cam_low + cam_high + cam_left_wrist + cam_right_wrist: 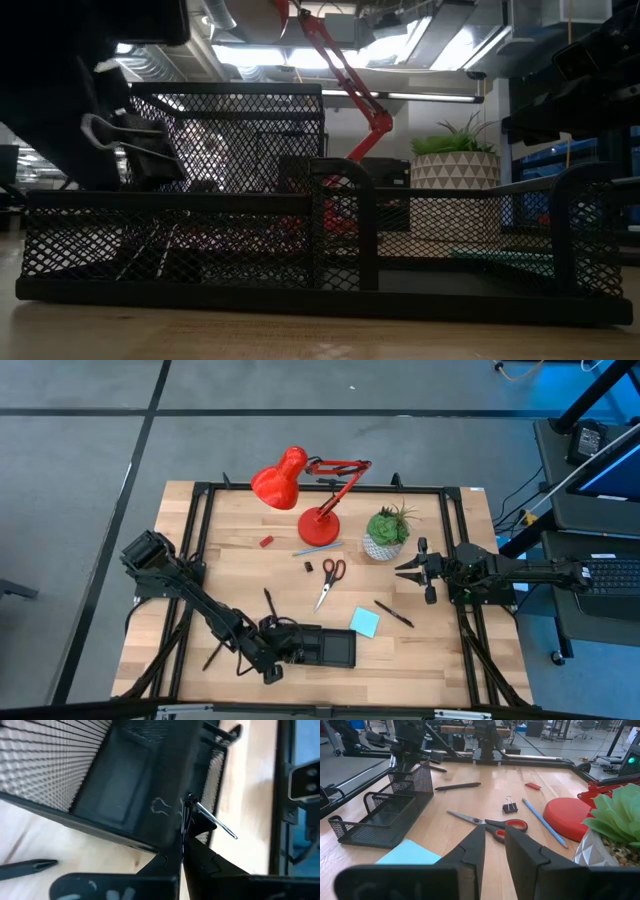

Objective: Pick and place office supplies into organizer
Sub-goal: Put the bottom black binder clip into the black desk organizer

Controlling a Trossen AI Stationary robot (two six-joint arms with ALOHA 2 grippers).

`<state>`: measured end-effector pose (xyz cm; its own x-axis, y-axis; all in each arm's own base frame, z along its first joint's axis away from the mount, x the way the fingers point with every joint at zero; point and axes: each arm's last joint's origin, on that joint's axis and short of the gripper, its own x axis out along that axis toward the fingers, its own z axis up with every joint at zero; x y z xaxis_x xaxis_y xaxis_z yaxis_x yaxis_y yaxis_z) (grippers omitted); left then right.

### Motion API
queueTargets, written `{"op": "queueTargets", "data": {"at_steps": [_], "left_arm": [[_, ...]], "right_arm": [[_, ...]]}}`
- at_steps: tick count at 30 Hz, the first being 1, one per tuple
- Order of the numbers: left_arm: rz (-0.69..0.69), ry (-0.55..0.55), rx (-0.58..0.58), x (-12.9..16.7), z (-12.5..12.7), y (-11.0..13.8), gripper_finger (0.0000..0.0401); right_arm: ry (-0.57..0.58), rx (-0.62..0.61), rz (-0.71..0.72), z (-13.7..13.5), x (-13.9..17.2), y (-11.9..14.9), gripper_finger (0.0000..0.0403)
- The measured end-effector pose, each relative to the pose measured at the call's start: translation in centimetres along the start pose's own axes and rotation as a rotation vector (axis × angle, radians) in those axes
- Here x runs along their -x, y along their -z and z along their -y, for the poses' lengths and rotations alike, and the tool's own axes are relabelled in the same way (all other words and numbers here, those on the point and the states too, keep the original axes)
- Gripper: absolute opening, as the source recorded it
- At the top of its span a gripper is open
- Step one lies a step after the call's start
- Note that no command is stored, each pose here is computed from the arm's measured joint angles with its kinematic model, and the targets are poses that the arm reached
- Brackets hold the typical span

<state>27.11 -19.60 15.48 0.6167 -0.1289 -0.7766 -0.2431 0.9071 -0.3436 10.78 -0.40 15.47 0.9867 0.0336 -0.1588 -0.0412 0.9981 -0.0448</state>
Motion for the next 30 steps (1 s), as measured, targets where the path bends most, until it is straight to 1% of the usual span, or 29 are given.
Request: {"op": "queueTargets", "data": {"at_steps": [6,30], "left_arm": [[-0.009,-0.02,0.024,-0.13,-0.45,-0.28,0.0003],[-0.014,-0.026,0.023,-0.11,-0.52,-0.27,0.0003]], "right_arm": [[0.0,0.0,0.0,0.0,0.0,0.0,0.0078],[0.0,0.0,0.0,0.0,0.0,0.0,0.0078]]}}
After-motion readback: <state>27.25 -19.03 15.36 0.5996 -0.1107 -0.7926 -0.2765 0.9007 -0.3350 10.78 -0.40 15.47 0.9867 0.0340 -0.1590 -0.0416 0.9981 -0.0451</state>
